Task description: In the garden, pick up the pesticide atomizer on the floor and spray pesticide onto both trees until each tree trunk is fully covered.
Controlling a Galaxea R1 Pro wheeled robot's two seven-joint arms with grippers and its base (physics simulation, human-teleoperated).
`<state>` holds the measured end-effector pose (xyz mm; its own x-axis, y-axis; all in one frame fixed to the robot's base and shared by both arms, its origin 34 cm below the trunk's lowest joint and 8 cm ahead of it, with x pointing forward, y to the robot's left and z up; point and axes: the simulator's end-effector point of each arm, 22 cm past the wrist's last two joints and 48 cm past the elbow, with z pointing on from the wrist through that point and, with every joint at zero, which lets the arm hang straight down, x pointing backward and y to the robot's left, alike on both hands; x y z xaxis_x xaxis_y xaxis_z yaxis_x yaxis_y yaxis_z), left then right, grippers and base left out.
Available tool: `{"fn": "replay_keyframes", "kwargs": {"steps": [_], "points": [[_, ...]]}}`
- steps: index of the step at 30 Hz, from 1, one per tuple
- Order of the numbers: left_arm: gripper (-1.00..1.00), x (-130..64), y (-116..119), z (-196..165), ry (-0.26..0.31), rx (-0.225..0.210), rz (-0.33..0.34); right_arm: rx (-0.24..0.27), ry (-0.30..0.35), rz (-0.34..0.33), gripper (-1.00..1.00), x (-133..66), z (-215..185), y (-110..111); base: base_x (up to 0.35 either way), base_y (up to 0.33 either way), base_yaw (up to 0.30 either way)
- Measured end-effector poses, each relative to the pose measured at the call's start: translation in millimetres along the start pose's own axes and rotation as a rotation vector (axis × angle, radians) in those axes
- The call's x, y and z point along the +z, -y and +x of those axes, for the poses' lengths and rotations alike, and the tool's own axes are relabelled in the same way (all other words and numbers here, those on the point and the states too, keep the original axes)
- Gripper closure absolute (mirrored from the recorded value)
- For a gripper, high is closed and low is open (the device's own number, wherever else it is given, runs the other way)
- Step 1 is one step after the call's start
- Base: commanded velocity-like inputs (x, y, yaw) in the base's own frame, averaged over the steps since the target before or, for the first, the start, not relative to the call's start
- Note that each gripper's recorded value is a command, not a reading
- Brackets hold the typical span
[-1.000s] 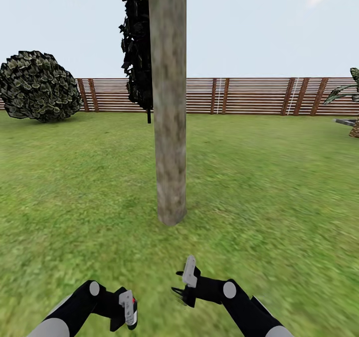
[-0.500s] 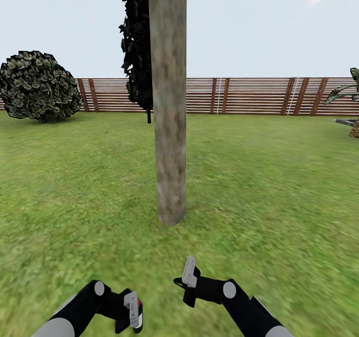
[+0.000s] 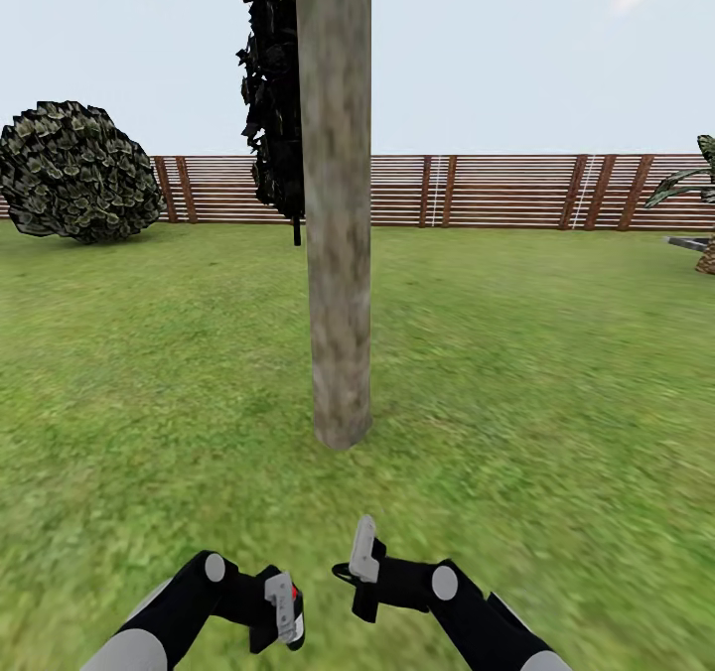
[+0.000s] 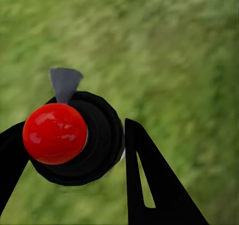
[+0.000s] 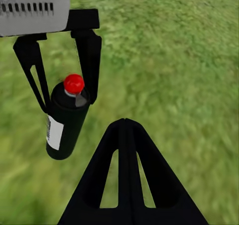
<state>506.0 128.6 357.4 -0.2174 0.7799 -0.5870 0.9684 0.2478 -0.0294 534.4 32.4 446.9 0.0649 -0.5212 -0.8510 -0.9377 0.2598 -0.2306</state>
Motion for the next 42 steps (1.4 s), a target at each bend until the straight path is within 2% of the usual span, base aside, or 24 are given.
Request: {"fn": "replay_keyframes", "kwargs": {"steps": [19, 27, 38, 42], "points": [[1.0, 5.2, 1.2, -16.6, 0.023, 0.008, 0.004, -0.003, 0.001, -0.004, 1.0, 0.9, -0.9, -1.5, 0.0, 0.0, 0.0], [1.0, 2.4, -6.7, -30.1, 0.041, 0.029, -0.017, -0.003, 0.001, -0.004, 1.0, 0.9, -0.9, -1.5, 0.0, 0.0, 0.0], [1.0, 6.3, -4.7, -45.5, 0.062, 0.04, -0.01, -0.003, 0.001, -0.004, 1.0, 0.9, -0.9, -1.5, 0.0, 0.0, 0.0], [1.0, 2.9, -3.9, -49.3, 0.064, 0.047, 0.017, -0.002, 0.001, -0.004, 1.0, 0.9, -0.9, -1.5, 0.0, 0.0, 0.0]]}}
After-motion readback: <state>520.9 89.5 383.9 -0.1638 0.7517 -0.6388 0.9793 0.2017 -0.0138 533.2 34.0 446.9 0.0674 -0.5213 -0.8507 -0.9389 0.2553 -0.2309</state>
